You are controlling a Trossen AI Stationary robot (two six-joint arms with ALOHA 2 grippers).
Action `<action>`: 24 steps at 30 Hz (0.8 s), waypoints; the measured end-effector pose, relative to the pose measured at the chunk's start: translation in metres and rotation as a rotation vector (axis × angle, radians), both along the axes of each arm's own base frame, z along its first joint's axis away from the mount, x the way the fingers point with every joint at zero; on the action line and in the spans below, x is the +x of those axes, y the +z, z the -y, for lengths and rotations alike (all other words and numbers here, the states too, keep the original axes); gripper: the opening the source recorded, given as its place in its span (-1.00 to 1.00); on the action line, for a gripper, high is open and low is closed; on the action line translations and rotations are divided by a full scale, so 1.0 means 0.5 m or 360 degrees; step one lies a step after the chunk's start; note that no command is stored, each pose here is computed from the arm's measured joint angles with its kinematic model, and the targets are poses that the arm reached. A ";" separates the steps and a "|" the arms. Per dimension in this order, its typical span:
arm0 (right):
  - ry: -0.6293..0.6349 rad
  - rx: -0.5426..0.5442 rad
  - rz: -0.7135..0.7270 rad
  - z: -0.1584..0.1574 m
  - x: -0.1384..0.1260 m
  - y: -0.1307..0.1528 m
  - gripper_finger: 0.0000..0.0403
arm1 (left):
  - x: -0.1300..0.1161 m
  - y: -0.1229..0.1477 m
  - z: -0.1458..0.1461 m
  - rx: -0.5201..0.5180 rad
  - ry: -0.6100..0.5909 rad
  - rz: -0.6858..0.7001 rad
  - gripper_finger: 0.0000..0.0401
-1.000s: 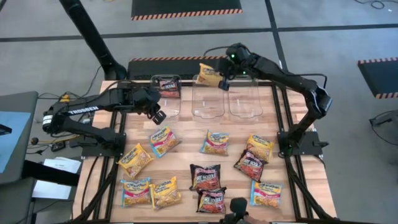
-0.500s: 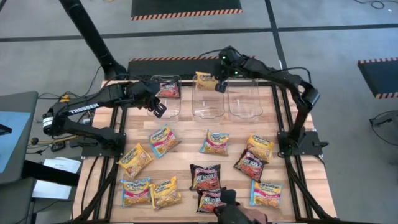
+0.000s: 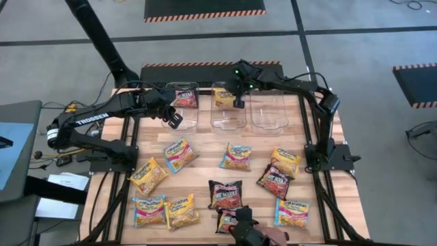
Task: Sort Maruchan noodles
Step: Put the yellow noodle pack into the center transparent bin
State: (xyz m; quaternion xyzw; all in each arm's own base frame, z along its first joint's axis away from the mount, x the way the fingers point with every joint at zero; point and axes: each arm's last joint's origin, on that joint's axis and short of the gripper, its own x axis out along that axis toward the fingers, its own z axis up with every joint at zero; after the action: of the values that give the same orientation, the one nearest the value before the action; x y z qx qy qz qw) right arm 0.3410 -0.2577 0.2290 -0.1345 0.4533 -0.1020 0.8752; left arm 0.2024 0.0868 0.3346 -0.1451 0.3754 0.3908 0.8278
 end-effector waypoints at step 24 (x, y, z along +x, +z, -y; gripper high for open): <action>-0.0057 -0.0205 -0.0044 0.016 0.007 -0.006 -0.90 | 0.000 0.000 0.001 -0.0005 -0.0010 -0.0001 -0.69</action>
State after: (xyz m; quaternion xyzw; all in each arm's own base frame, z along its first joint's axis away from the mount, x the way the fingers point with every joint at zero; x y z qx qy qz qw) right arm 0.3444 -0.2658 0.2260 -0.1837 0.4602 -0.1447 0.8565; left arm 0.2025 0.0865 0.3345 -0.1452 0.3768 0.3878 0.8286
